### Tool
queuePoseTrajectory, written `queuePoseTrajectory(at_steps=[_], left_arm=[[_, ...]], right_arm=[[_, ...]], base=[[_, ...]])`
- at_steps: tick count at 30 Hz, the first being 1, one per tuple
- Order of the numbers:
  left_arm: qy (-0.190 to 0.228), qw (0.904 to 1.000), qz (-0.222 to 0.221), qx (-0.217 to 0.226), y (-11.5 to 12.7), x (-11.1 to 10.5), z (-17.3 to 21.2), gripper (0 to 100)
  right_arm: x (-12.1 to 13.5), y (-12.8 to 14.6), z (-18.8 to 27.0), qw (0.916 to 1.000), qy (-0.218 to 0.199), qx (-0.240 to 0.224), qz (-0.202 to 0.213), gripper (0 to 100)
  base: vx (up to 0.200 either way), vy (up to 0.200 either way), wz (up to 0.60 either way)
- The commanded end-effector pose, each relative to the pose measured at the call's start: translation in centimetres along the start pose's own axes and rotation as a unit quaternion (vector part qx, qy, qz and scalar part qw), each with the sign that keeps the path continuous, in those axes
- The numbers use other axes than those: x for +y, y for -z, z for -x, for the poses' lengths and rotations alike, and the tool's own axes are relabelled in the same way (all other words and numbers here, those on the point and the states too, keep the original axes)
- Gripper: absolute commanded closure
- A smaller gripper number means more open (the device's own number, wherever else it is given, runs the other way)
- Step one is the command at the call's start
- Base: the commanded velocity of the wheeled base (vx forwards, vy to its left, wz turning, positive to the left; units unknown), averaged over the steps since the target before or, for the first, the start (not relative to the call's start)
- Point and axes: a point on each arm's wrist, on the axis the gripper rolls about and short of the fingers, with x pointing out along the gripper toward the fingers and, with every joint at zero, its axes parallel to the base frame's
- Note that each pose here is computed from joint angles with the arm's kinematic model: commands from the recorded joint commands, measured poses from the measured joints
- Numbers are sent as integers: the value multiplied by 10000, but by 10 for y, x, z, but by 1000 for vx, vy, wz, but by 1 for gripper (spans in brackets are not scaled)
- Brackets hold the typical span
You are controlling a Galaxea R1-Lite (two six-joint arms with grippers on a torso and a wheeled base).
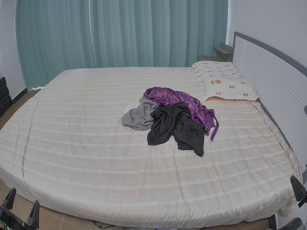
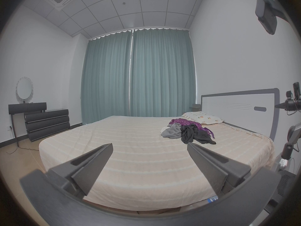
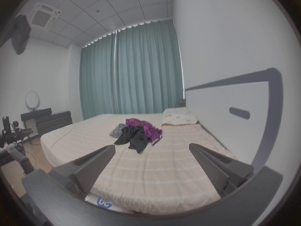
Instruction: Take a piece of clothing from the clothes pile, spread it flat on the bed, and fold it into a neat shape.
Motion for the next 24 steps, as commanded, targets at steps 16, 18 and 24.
queuePoseTrajectory(at_steps=[16, 18, 24], left_arm=[[-2, 10000, 3, -6, 5, 0, 0, 0], [-2, 10000, 3, -6, 5, 0, 0, 0], [-2, 10000, 3, -6, 5, 0, 0, 0]], right_arm=[[13, 1, -231, 9552, -429, 2662, -1220, 0], [18, 8, -258, 9503, -416, 2743, -1413, 0], [37, 37, -331, 9410, -35, 2827, -1858, 0]], base=[[0, 0, 0], [0, 0, 0], [0, 0, 0]])
